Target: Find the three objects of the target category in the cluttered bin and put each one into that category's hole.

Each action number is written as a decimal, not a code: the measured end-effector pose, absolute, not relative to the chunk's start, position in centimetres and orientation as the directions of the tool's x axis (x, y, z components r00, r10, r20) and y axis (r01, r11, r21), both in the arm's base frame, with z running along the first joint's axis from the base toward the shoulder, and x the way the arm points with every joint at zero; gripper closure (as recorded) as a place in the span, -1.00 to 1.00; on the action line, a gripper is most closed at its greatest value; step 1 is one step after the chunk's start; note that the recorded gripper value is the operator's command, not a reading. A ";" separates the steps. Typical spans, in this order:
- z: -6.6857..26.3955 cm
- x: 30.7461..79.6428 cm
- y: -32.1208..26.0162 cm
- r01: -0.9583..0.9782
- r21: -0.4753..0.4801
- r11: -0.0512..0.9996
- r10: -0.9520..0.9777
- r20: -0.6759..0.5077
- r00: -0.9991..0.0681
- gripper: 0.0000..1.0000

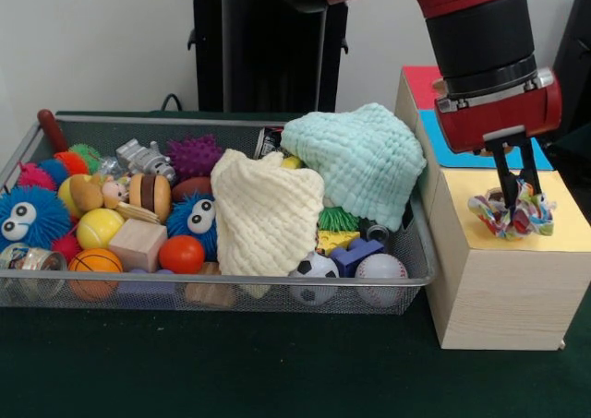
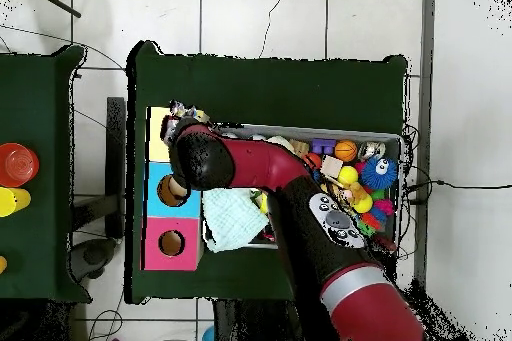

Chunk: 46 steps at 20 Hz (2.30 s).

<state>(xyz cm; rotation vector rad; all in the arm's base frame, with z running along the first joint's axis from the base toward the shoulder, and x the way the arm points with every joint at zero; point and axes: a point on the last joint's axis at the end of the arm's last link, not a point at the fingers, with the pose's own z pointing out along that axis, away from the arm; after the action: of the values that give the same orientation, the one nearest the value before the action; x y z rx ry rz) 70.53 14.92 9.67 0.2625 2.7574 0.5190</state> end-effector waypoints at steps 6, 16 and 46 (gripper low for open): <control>9.6 70.4 15.2 0.137 0.391 0.910 0.249 -0.254 -0.935 1.00; 9.8 68.6 15.8 0.186 0.406 0.895 0.245 -0.096 -0.965 1.00; 7.5 68.7 16.4 0.200 0.330 0.923 0.233 -0.064 -0.971 1.00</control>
<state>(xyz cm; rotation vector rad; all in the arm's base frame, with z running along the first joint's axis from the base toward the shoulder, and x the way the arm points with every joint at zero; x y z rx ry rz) 68.66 16.39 7.49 0.3358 2.9806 0.4951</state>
